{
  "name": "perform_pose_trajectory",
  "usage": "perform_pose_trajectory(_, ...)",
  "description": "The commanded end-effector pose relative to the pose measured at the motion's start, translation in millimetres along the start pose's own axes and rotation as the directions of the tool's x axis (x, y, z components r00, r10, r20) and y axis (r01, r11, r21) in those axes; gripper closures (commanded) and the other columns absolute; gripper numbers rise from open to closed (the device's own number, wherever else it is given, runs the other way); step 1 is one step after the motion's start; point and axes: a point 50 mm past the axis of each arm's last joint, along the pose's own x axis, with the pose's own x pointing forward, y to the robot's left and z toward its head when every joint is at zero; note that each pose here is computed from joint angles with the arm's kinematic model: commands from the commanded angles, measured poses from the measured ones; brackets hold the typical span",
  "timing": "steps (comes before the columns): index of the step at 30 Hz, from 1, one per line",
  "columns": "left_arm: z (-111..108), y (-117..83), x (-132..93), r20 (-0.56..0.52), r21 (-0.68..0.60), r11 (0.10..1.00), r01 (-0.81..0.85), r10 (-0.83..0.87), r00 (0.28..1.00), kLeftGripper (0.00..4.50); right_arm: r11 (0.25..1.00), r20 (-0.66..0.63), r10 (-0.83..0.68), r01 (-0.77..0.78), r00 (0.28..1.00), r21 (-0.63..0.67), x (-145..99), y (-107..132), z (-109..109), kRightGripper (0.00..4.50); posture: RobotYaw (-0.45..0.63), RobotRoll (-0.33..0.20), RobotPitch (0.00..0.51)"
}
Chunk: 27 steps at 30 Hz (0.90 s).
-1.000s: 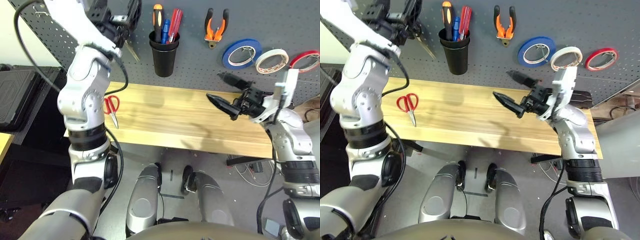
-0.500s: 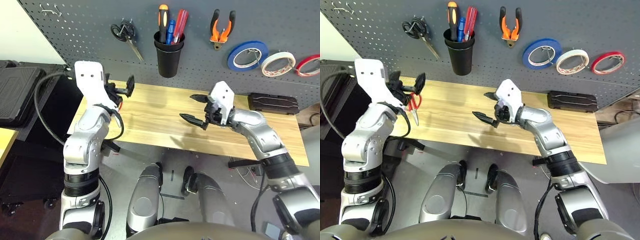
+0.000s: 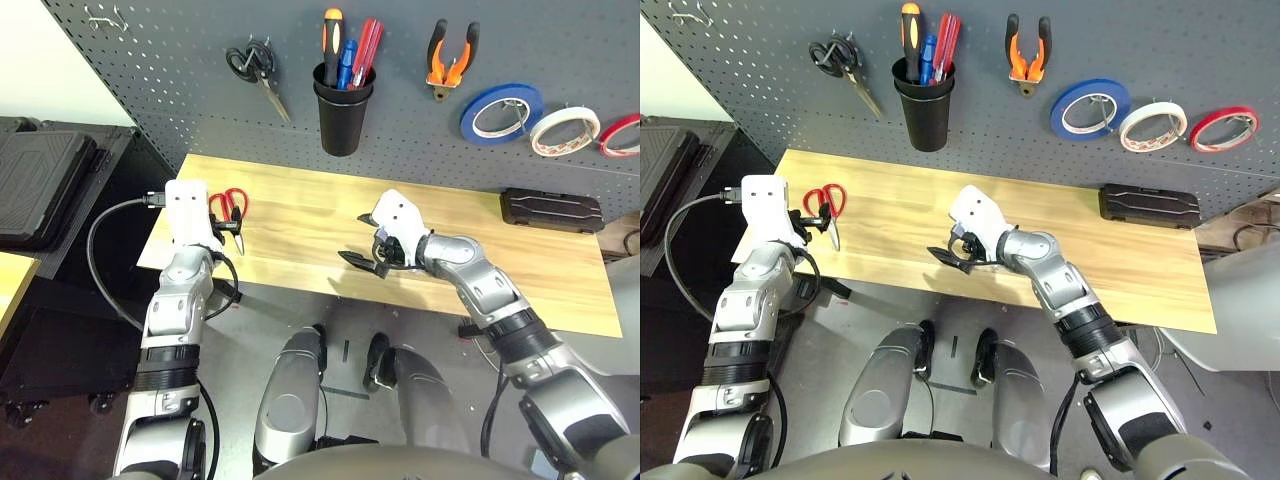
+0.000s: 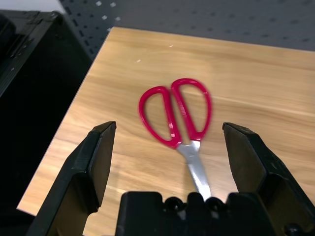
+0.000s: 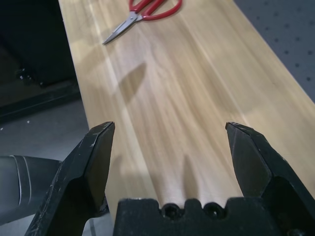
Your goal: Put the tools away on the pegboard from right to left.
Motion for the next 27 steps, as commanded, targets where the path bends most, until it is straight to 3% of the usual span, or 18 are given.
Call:
perform_pose_trajectory(1, -12, 5, 4, -0.032, 0.013, 0.999, -0.034, 0.035, 0.999, 0.06, 1.000, -0.039, 0.012, -0.011, 0.999, 0.013, 1, 8, -10, 0.00, 0.26, 0.000, 0.323)
perform_pose_trajectory(14, -21, 12, 28, -0.062, 0.026, 0.992, -0.124, 0.126, 0.990, 0.06, 1.000, -0.044, 0.007, -0.006, 0.999, 0.011, 3, 18, -5, 0.00, 0.22, 0.000, 0.370)
perform_pose_trajectory(27, -25, 15, 48, -0.086, 0.039, 0.979, -0.198, 0.201, 0.976, 0.06, 1.000, -0.043, -0.023, 0.024, 0.999, 0.014, -5, 20, -2, 0.00, 0.18, 0.000, 0.368)
